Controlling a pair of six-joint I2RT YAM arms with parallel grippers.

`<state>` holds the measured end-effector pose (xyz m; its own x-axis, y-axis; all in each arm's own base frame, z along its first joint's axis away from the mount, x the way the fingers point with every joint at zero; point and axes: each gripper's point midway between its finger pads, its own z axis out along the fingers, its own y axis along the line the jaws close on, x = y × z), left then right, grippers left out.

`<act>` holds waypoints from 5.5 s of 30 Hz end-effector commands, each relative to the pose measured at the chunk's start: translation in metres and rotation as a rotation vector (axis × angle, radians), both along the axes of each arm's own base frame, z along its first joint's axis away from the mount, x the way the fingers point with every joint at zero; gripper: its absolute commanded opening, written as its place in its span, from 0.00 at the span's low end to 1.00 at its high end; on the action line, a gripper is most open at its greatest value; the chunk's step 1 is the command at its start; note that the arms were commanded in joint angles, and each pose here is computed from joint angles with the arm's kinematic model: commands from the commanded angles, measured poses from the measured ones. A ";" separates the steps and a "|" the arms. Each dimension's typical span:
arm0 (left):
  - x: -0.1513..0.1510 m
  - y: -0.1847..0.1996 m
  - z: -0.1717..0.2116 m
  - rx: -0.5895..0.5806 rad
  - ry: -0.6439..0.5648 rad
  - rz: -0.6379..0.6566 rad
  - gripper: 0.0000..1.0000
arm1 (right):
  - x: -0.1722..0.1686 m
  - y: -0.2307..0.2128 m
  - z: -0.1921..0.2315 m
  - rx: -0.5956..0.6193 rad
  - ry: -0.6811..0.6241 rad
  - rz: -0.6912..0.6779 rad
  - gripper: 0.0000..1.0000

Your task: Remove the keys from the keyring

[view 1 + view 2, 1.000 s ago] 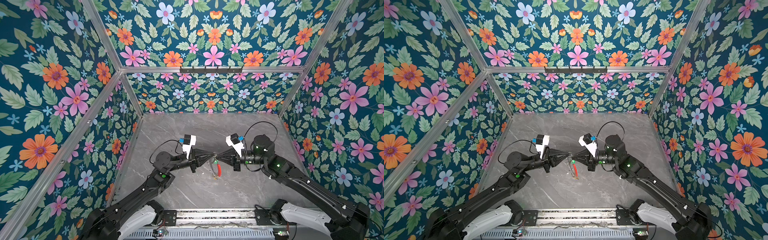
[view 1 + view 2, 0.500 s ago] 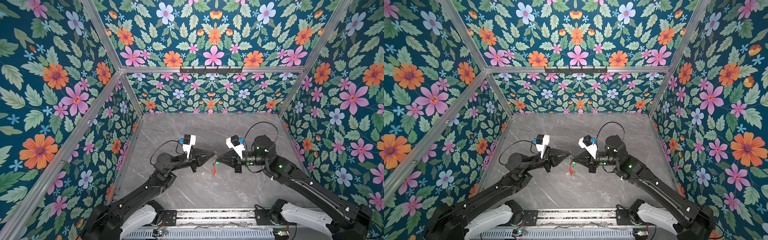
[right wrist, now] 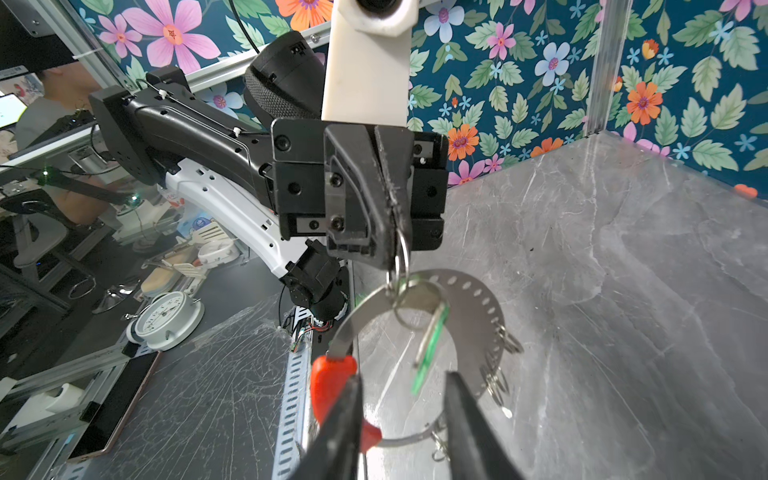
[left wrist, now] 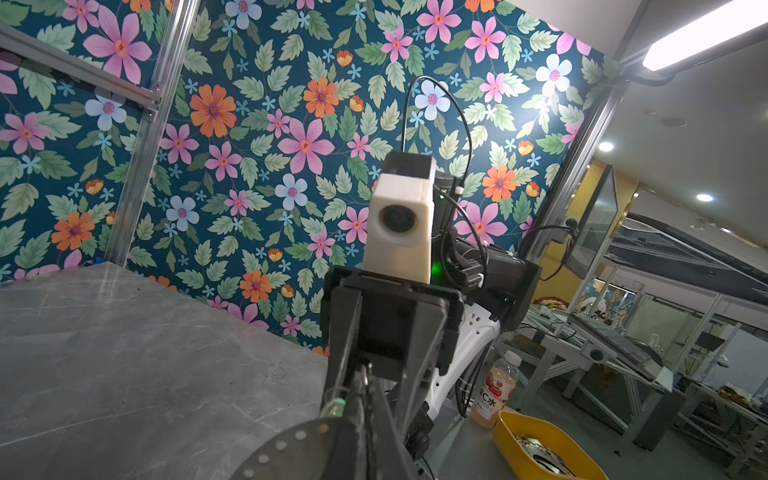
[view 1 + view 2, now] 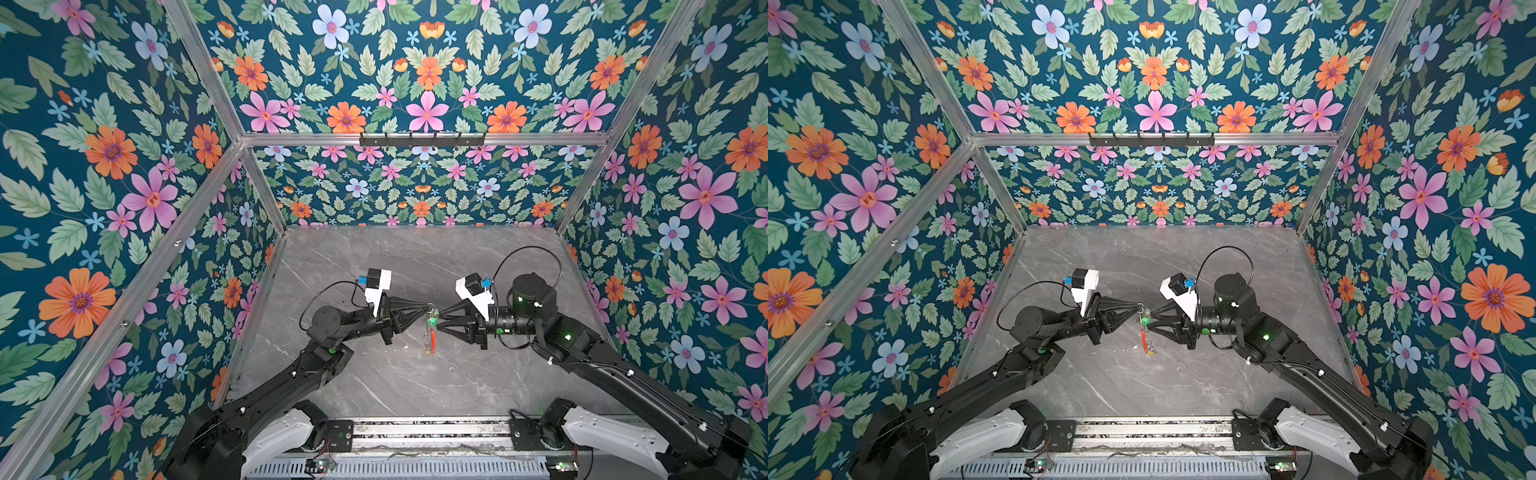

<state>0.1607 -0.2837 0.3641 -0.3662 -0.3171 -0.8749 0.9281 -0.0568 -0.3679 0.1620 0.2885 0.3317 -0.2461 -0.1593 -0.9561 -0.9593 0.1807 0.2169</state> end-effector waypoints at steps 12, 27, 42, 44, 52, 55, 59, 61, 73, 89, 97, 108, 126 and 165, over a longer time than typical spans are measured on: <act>-0.002 0.002 0.004 -0.013 -0.039 0.009 0.00 | 0.006 -0.002 0.062 0.168 0.048 0.136 0.59; 0.001 0.000 0.002 -0.019 -0.038 0.010 0.00 | 0.016 0.012 0.036 0.140 0.163 0.170 0.41; 0.001 -0.001 -0.001 -0.014 -0.029 0.009 0.00 | 0.023 0.016 0.028 0.116 0.169 0.144 0.14; 0.002 -0.001 -0.001 -0.015 -0.027 0.013 0.00 | 0.023 0.016 0.028 0.113 0.171 0.142 0.10; 0.004 -0.002 -0.001 0.001 -0.004 0.015 0.00 | 0.023 0.013 0.026 0.096 0.165 0.123 0.00; 0.004 -0.003 -0.006 0.050 0.021 0.017 0.25 | 0.020 0.009 0.019 0.030 0.174 0.114 0.00; 0.004 -0.007 -0.018 0.158 0.065 0.008 0.33 | 0.015 0.000 0.013 -0.054 0.161 0.105 0.00; 0.003 -0.008 -0.023 0.197 0.088 -0.005 0.31 | 0.012 -0.004 0.012 -0.089 0.152 0.108 0.00; -0.005 -0.017 -0.023 0.289 0.114 -0.106 0.32 | 0.008 -0.006 0.011 -0.148 0.144 0.133 0.00; -0.006 -0.025 -0.022 0.306 0.136 -0.159 0.22 | 0.022 -0.001 0.014 -0.132 0.148 0.096 0.00; -0.004 -0.025 -0.024 0.321 0.133 -0.144 0.18 | 0.022 -0.001 0.018 -0.127 0.139 0.089 0.00; -0.003 -0.027 -0.023 0.318 0.125 -0.139 0.04 | 0.021 0.006 0.016 -0.133 0.140 0.101 0.00; 0.001 -0.010 -0.003 0.174 -0.005 0.015 0.00 | 0.034 -0.010 0.025 0.022 -0.007 -0.133 0.53; 0.013 -0.002 0.009 0.012 0.017 0.087 0.00 | 0.013 0.010 -0.001 0.005 0.018 -0.006 0.00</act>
<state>0.1719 -0.2907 0.3609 -0.3981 -0.2848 -0.8720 0.9082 0.0119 -0.4184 0.1820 0.2975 0.3318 -0.2737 -0.1286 -0.9532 -0.9451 0.2197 0.2418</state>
